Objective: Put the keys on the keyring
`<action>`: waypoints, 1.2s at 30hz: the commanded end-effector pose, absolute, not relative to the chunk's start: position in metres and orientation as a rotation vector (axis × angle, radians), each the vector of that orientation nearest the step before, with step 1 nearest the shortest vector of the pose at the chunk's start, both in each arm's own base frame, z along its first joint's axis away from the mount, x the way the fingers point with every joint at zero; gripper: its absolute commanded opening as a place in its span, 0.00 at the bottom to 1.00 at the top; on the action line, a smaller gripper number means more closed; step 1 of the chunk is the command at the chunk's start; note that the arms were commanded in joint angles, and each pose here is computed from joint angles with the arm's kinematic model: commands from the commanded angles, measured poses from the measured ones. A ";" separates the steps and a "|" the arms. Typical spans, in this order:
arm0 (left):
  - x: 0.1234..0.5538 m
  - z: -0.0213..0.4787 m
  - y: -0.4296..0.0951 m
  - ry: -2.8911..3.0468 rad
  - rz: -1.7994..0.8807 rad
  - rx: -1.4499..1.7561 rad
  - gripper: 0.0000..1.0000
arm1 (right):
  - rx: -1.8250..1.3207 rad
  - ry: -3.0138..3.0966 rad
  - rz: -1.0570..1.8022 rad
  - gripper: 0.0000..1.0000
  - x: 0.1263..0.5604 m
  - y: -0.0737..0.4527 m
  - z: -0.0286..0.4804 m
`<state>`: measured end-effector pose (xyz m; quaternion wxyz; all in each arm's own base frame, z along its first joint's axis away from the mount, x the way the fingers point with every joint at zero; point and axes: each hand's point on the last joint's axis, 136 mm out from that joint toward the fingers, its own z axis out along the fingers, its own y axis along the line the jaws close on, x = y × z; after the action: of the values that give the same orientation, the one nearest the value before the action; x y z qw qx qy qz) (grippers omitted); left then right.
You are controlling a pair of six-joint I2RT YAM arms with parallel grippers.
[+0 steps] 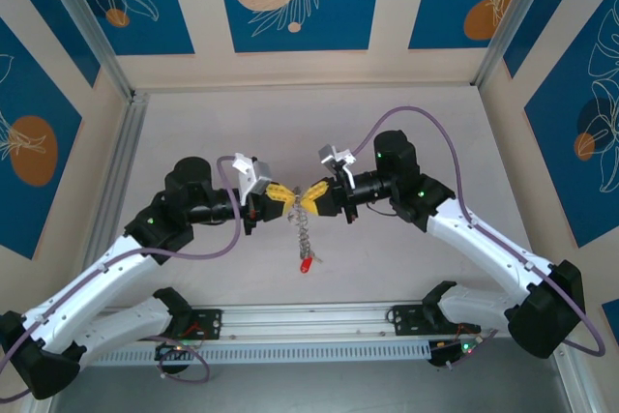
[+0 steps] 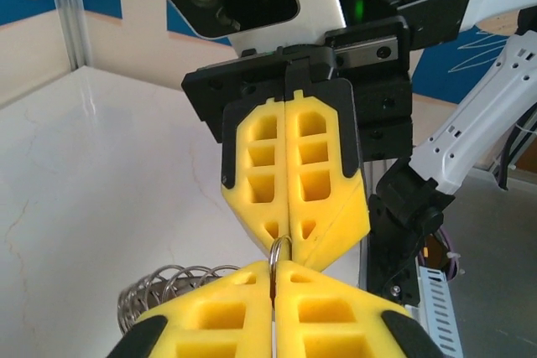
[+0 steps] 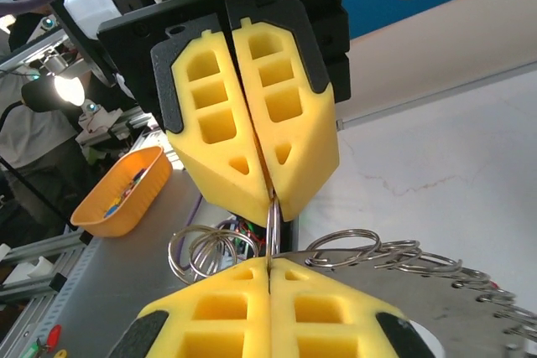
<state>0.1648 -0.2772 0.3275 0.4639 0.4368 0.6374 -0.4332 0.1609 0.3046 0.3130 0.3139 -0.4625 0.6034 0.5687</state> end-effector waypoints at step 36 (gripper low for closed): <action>0.167 0.317 -0.281 1.739 -0.970 1.279 0.44 | -1.317 1.529 1.354 0.00 0.147 0.306 0.327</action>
<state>0.1759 -0.2781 0.3049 0.3804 0.4834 0.6992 -0.3643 0.1519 0.3071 0.3001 0.3166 -0.4923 0.6193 0.5233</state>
